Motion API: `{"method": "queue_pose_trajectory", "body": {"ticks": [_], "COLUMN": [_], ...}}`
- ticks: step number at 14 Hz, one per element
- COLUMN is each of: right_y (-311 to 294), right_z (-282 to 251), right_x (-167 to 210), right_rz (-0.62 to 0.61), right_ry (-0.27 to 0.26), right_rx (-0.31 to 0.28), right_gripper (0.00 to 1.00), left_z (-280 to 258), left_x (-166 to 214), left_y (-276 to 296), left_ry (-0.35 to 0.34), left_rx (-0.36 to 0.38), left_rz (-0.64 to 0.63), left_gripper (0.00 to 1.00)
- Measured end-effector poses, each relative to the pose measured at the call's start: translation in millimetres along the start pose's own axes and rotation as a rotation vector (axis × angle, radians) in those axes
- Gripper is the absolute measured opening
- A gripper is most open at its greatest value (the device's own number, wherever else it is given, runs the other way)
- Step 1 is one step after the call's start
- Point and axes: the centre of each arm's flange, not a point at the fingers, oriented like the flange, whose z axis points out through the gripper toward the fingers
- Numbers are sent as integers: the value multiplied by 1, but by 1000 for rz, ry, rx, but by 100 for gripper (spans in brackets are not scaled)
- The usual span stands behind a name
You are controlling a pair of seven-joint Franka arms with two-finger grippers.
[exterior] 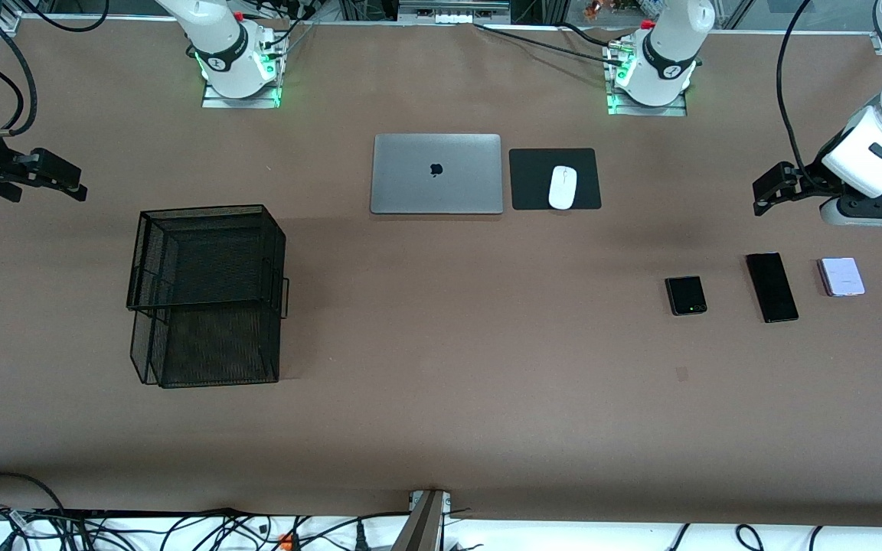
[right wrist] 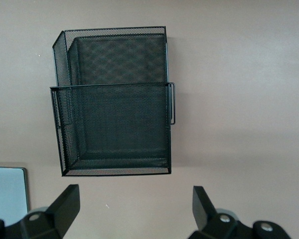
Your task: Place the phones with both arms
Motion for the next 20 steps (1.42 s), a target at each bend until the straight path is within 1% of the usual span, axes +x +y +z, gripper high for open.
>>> {"method": "queue_pose_trajectory", "body": {"ticks": [7,12,13,15,18,20], "right_y": [0,0,0,0,0,0], "right_z": [0,0,0,0,0,0], "right_x": [0,0,0,0,0,0], "right_rz": [0,0,0,0,0,0], "right_ry": [0,0,0,0,0,0], "right_rx": [0,0,0,0,0,0], "right_gripper": [100,100,100,100,100,100], "left_z": [3,13,19,42,74,102], "left_x": [5,8,11,21,31,40], "left_y": [0,-2,-4,-15,-32,-42], "left_ry": [-20,-57,-69,-114,-169,-199], "left_rx": [-1,-2,-2,-5,-13,-18], "left_rz": [0,-2,-7,-21,-9,-17], "left_gripper": [100,100,100,100,100,100]}}
